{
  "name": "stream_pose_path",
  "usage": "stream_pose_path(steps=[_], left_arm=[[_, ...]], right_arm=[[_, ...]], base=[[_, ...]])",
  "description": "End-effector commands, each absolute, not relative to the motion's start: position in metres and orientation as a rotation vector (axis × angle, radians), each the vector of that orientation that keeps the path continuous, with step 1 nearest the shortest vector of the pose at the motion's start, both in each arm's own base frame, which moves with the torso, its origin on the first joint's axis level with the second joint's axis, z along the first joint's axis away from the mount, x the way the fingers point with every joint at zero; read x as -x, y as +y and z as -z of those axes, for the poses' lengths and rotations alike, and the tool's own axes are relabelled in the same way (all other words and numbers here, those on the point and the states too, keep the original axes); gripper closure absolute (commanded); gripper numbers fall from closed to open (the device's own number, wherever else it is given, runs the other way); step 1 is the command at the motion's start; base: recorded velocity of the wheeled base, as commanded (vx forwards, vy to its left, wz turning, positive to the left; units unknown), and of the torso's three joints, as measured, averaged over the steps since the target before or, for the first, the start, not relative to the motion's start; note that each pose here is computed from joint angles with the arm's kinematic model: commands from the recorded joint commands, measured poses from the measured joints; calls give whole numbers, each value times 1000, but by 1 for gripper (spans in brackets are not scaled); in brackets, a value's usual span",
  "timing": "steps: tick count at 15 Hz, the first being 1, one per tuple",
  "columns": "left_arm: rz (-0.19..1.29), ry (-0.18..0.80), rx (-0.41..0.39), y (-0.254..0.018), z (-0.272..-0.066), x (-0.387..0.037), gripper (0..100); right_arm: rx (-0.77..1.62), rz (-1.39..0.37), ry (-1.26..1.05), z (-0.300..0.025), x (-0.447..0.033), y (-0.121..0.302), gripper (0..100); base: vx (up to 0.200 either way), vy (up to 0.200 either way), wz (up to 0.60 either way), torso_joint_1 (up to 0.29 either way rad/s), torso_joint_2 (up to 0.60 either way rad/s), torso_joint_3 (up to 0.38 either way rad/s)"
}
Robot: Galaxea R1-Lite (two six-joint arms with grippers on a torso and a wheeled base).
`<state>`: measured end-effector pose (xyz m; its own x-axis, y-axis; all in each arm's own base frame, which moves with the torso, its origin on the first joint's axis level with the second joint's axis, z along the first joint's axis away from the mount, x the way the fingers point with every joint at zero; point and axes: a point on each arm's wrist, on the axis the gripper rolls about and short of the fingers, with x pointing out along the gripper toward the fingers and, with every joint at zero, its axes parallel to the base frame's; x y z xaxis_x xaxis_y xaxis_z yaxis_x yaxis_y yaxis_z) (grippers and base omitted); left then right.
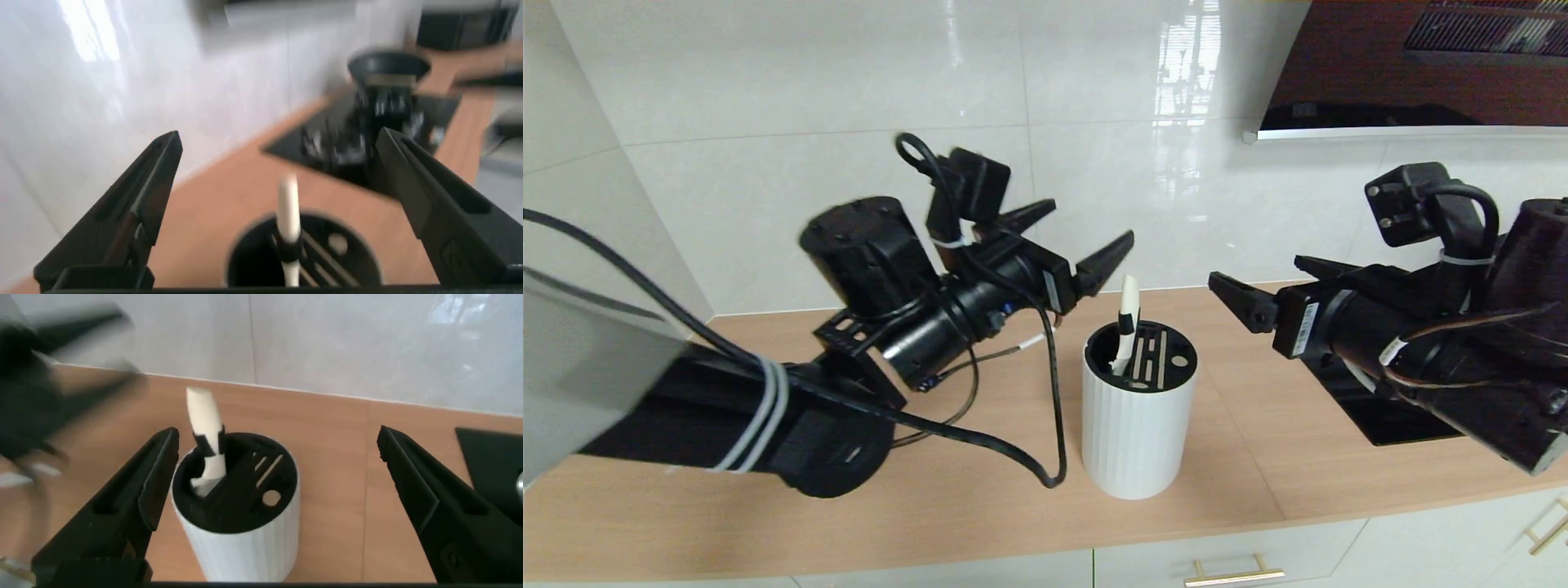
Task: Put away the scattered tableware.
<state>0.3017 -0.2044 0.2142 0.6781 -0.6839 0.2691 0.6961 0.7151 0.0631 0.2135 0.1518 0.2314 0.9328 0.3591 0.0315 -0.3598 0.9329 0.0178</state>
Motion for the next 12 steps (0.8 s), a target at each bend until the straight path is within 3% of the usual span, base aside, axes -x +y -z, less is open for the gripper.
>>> stream_pose_path(steps=[1,3,4,5,6,7,8,9,12], left_arm=[[727,-455,74,-154,-292,-238,0],[645,-425,80,-126,-292,-208,0],[580,-419,81,-95,-285,-180,0],[548,-417,86,-81,-281,-169,0],[464,-395,107,-50,-264,-136,0],[453,-389,111,-47,-261,-131,0],[396,-346,154,-26,-237,-88,0],[392,-327,163,-19,-227,-63,0],[390,-207,154,-1,-195,8,0]], right_arm=[[-10,-339,-126,-254,-189,127,0],[-17,-302,-180,-262,-167,104,0],[6,-251,-227,-262,-137,78,0],[24,-232,-233,-260,-127,70,0],[68,-126,-209,-244,-104,41,0],[75,-106,-201,-240,-101,37,0],[100,-11,-143,-202,-71,16,0],[86,17,-143,-185,-56,9,0],[77,73,-173,-160,-26,-1,0]], base=[[0,0,0,0,0,0],[0,0,0,0,0,0],[0,0,0,0,0,0],[0,0,0,0,0,0],[0,0,0,0,0,0],[0,0,0,0,0,0],[0,0,0,0,0,0],[0,0,0,0,0,0],[0,0,0,0,0,0]])
